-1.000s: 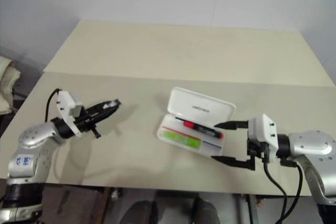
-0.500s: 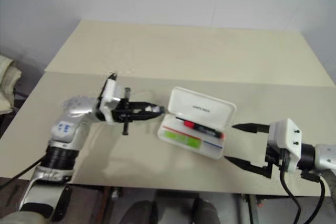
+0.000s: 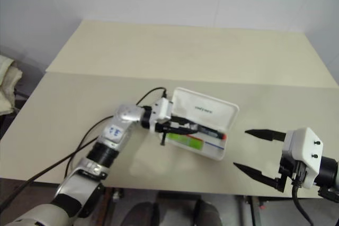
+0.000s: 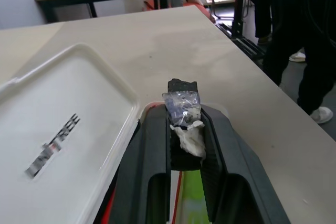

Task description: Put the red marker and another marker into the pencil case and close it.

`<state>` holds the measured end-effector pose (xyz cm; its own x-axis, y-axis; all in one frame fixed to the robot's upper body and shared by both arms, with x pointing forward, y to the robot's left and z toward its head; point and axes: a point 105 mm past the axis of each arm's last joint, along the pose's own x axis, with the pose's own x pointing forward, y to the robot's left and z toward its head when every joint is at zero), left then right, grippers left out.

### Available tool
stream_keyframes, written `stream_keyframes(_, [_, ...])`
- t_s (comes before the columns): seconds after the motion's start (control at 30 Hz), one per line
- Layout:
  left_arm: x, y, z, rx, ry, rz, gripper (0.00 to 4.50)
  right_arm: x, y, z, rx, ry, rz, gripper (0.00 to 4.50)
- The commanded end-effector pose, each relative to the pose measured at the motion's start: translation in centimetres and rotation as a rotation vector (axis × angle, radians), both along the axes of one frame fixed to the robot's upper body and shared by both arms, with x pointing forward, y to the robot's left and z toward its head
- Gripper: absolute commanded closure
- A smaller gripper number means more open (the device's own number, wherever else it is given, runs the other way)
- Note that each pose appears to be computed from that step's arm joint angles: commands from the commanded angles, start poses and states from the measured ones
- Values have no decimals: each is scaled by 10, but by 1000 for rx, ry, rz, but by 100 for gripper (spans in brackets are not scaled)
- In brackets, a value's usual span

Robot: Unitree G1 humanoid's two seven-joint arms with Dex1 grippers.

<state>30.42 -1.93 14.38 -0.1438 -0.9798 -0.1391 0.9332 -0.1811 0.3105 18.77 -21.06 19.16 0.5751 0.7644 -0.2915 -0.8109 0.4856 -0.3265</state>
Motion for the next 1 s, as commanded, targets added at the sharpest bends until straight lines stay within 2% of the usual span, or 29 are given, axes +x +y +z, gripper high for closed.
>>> stream_keyframes(0.03, [-6,-15,4,-1,-37,-46,409,-3,4,8,11,-39,-6,0])
stream_keyframes(0.37, [-25,-43,-12,55,-29,-145,409,-2,7,8,19,-49,-19,0])
stream_keyframes(1.0, [-14,-55,-28,106,-38,-111,409,-6,6,6,28,-53,-40,0])
